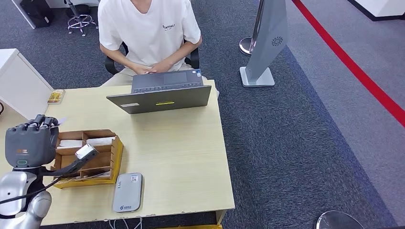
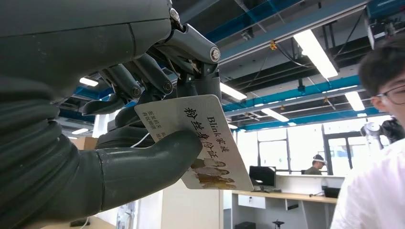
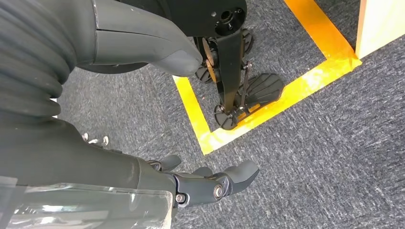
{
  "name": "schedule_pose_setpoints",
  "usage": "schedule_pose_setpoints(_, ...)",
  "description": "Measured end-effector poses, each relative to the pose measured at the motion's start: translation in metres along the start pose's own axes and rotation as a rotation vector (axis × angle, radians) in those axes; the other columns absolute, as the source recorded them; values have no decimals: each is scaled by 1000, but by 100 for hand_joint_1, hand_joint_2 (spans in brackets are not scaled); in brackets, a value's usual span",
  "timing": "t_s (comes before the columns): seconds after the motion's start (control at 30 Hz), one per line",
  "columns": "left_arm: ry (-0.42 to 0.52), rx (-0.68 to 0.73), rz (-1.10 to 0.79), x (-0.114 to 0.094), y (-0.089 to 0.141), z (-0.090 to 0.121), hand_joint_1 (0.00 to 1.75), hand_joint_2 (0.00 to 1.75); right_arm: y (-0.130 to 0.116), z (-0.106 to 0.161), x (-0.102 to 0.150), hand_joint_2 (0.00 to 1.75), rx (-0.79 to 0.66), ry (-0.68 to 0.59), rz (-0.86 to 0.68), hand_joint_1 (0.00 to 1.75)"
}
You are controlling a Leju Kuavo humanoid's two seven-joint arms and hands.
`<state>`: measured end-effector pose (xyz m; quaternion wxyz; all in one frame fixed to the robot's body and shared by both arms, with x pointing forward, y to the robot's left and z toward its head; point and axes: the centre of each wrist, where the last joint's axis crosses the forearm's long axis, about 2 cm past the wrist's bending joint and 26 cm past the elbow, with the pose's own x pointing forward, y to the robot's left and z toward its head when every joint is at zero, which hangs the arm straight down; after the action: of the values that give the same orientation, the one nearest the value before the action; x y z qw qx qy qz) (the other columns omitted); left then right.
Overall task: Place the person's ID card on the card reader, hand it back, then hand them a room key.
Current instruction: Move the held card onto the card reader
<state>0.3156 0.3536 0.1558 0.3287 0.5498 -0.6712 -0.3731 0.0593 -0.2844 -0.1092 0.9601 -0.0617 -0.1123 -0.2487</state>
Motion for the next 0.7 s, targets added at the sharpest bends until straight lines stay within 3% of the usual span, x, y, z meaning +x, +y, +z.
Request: schedule_pose_setpoints(0.7,-115,-116,119,62,-2,96,175,175,-3,0,-4,175,-26,6,-75,0)
